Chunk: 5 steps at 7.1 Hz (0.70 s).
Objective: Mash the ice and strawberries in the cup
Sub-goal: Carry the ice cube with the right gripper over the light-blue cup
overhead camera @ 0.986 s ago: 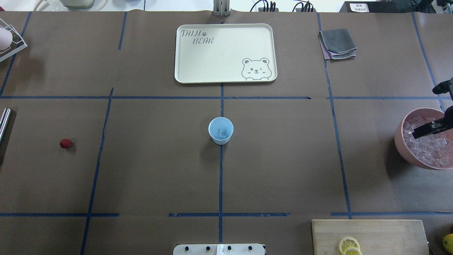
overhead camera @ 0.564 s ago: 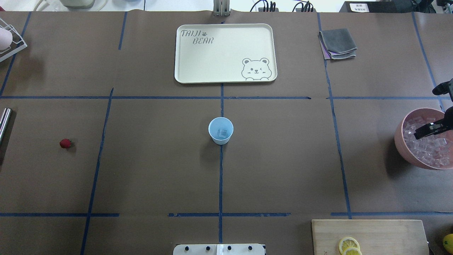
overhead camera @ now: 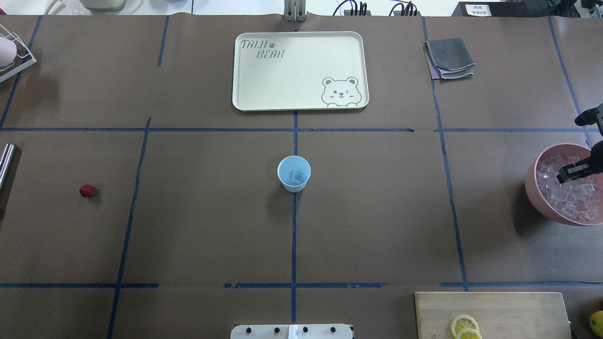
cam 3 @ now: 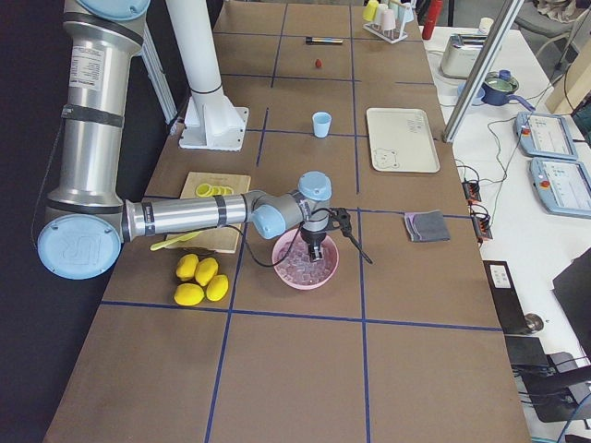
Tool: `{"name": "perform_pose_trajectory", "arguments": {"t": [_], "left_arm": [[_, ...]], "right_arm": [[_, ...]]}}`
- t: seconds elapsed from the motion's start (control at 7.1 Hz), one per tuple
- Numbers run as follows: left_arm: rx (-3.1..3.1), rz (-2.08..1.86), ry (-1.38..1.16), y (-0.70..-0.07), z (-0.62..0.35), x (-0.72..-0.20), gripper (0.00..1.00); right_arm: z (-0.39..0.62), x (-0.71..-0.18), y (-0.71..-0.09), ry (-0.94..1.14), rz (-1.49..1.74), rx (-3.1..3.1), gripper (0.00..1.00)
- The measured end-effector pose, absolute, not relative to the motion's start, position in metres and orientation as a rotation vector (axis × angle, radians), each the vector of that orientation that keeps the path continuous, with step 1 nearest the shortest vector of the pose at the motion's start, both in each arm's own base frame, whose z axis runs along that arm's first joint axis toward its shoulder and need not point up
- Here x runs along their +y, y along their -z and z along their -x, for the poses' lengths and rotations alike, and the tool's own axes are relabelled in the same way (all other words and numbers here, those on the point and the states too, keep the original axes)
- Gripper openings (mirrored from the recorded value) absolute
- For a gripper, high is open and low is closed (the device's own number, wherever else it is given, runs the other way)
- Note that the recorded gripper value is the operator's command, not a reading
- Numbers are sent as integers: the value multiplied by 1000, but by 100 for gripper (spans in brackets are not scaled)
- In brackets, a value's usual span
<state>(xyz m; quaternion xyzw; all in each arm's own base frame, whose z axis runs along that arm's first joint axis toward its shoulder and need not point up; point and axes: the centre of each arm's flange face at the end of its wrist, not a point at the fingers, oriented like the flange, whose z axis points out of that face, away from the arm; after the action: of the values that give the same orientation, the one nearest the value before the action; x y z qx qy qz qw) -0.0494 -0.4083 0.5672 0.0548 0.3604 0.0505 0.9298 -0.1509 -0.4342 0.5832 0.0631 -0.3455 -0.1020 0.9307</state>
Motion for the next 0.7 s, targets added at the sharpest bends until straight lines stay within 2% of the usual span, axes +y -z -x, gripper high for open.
{"name": "perform_pose_trajectory", "arguments": {"t": [0.28,0.42,0.7], "left_arm": [[739,-112,-103,-567,49,-408,100],[740,-110,-103,-568,49,-407,100],[740,-109,-102,-569,49,-406,100]], "right_arm": [[152,-435,-525,168,-190,-764,0],[168,-437,-482,84,-186,-830,0],[249,-442,-378,-82,-111,-993,0]]}}
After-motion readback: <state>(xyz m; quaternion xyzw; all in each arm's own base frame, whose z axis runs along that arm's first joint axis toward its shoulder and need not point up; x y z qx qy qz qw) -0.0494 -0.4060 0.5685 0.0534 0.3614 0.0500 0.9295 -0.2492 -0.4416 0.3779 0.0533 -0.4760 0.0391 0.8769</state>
